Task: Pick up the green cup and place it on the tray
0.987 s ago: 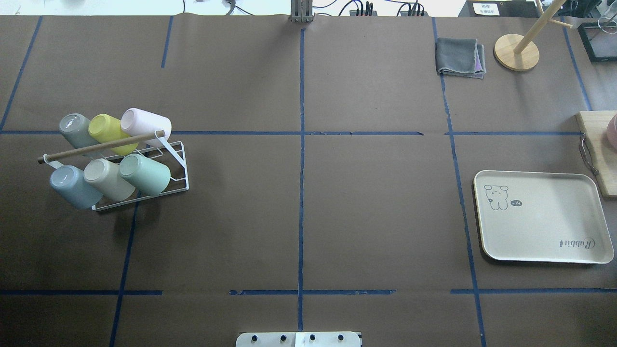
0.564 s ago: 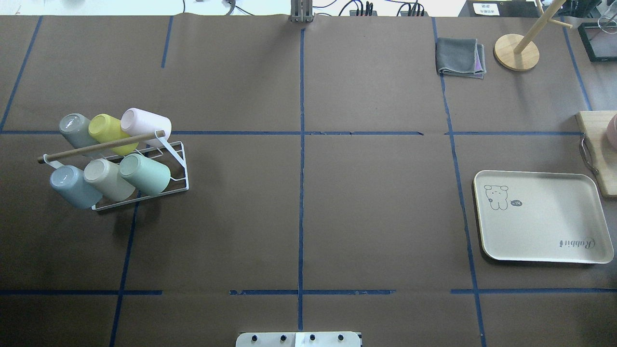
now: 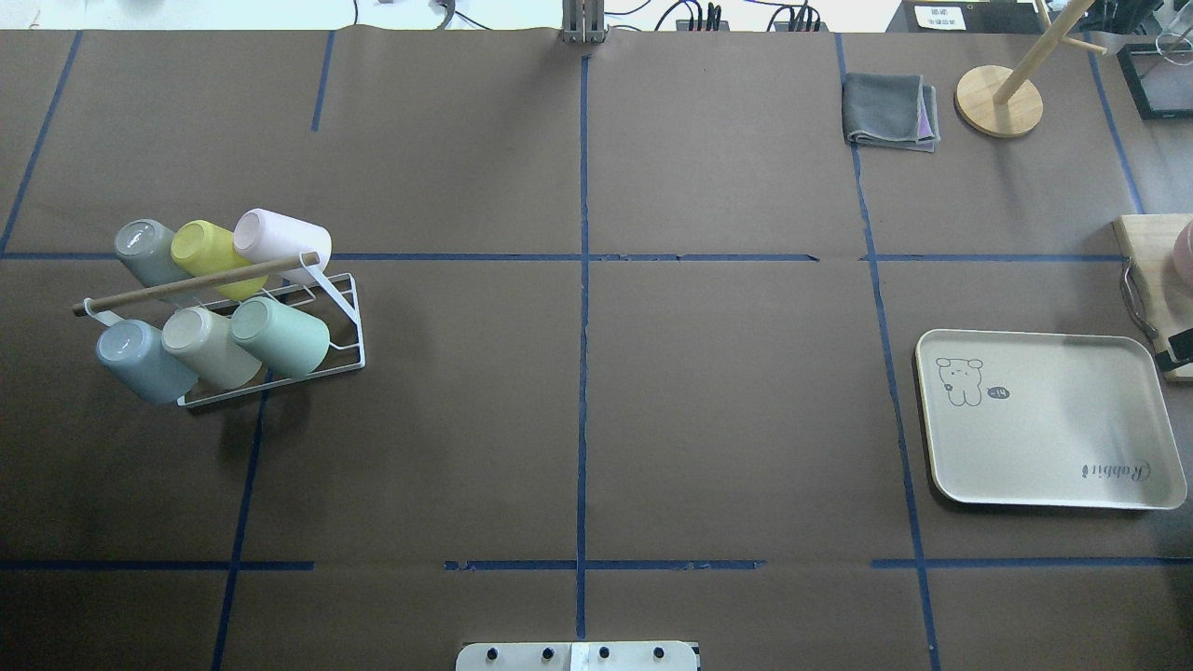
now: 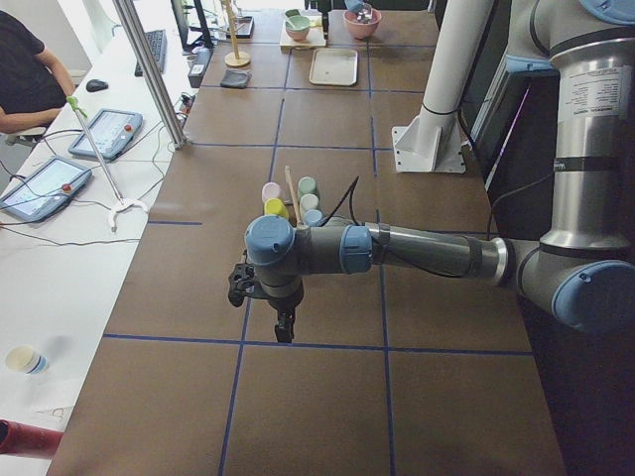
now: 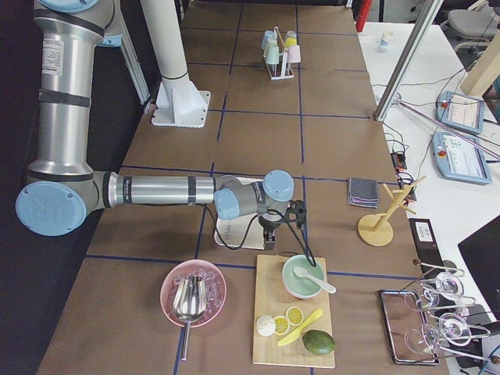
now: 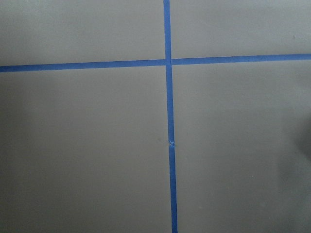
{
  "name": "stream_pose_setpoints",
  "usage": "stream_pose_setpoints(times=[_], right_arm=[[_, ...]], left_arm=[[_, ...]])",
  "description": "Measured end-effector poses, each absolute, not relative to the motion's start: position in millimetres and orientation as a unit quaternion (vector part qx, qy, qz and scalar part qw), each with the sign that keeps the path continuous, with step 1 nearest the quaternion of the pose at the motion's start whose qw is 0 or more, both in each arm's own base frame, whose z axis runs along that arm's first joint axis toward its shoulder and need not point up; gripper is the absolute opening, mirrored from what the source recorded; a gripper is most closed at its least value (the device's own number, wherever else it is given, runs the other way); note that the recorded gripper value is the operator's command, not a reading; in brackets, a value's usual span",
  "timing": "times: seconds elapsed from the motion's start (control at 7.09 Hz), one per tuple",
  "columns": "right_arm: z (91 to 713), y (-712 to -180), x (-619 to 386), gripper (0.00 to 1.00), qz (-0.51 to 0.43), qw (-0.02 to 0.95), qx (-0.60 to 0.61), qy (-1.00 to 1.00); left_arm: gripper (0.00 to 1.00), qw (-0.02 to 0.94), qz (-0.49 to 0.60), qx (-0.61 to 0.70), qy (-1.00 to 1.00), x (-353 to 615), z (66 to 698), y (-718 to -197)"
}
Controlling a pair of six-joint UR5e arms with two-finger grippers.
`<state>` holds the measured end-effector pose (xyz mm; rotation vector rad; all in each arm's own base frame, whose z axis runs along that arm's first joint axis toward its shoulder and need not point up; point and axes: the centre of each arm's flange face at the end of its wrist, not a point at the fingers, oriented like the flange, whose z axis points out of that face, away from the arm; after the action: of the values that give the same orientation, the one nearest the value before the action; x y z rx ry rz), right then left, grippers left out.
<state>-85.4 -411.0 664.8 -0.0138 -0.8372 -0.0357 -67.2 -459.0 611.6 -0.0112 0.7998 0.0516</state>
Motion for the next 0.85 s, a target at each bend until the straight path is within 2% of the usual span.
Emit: stream_pose_setpoints(times=[0.42,0.56,0.85], right_arm=[[706,-385,-104,0.85,0.001,0.903,-0.006,-0.429],[707,-382,-114,0.79,0.012,0.901,-0.013,-0.433],[708,-380,-121,0.78,0.022,0.898,-0.017,-0.439]], left_arm=[[1.00,0.921,0.026,-0.003,0.389,-67,609,-461],[1.00,0.921,0.026,-0.002,0.389,-67,608,-461],[1.00,0.921,0.027,-0.002,0.389,-67,608,-460]])
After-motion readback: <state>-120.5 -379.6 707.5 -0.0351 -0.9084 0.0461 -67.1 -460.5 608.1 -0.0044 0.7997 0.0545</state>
